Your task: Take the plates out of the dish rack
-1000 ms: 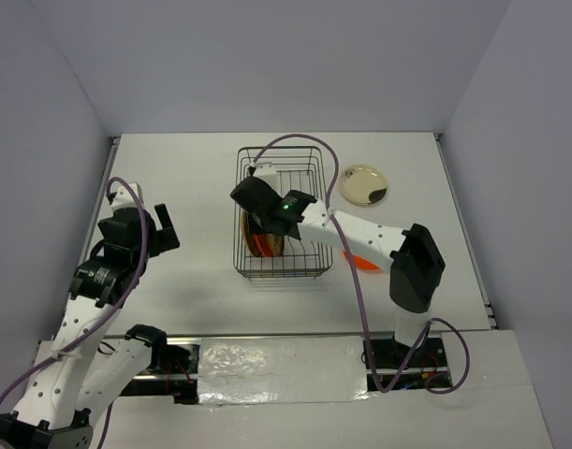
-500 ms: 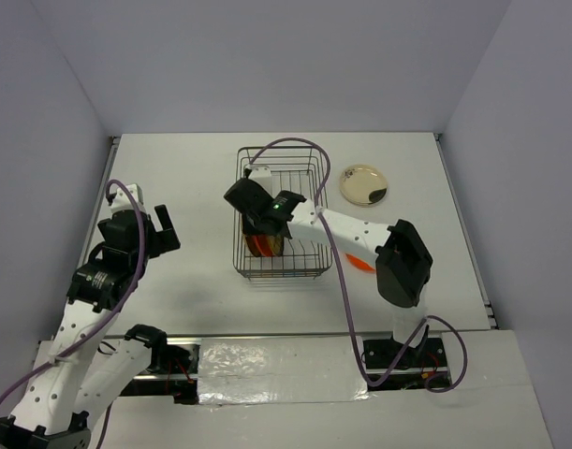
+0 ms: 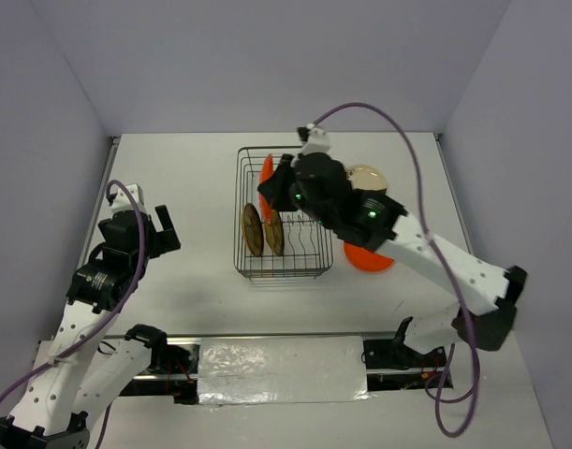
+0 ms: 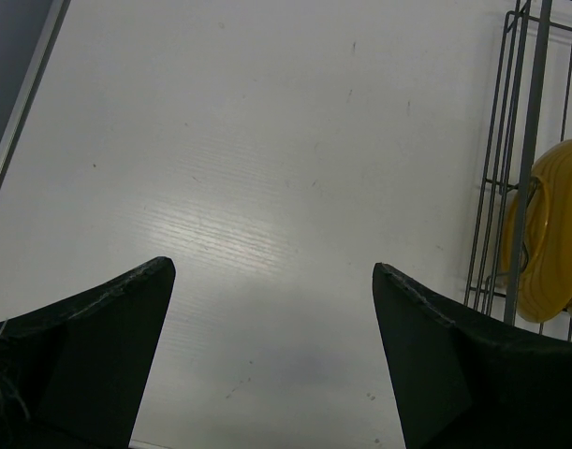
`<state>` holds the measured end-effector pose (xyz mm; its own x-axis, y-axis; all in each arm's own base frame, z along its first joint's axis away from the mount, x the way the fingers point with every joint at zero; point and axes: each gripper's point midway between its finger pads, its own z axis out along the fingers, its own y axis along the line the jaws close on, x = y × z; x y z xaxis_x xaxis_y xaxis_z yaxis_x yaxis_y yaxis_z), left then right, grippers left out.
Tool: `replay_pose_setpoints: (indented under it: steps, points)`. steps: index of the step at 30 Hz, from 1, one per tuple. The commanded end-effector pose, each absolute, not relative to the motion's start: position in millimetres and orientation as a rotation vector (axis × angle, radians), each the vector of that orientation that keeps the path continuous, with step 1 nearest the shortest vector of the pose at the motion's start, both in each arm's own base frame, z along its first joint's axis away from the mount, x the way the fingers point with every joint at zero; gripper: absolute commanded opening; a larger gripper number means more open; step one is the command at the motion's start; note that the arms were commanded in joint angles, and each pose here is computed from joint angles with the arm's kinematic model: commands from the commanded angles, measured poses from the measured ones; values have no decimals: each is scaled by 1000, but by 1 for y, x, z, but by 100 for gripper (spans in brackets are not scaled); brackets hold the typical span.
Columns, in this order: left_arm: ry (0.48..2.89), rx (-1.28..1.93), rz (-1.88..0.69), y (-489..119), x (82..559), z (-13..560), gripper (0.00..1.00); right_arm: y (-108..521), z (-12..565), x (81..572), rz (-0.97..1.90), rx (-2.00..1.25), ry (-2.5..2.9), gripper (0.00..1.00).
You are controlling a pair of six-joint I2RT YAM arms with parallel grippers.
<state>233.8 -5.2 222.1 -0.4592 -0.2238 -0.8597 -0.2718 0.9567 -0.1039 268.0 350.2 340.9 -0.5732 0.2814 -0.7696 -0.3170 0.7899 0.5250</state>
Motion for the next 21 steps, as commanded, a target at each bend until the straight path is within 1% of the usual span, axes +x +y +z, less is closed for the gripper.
replay_pose_setpoints:
  steps: [1,2,3,4,5,6,7,9,10,11,14,16,21]
  points:
    - [2035,-377,60,-4,236,229,100,309,390,258,798,9,1894,4]
    - [2033,-383,65,-2,236,229,99,283,400,259,743,58,1859,4]
    - [2033,-384,67,-2,236,229,99,265,379,258,659,61,1912,4]
    - [2028,-395,75,-1,235,230,99,243,372,267,594,101,1919,3]
    - [2025,-401,79,1,235,231,99,221,371,264,570,119,1914,3]
    - [2028,-404,83,1,234,231,100,201,335,264,460,124,1991,2]
    - [2022,-406,82,2,234,235,99,166,321,274,335,211,2002,0]
    - [2020,-404,80,2,233,242,100,119,270,264,132,259,2101,0]
    - [2016,-406,77,2,232,245,99,95,256,266,54,311,2113,0]
    - [2017,-409,76,1,233,246,99,85,230,258,25,298,2159,0]
    - [2032,-477,87,4,233,251,100,73,210,262,10,287,2170,0]
    - [2081,-485,69,-4,239,249,100,63,192,262,-71,300,2205,0]
    - [2161,-435,-8,-27,258,244,99,85,163,285,-45,221,2300,0]
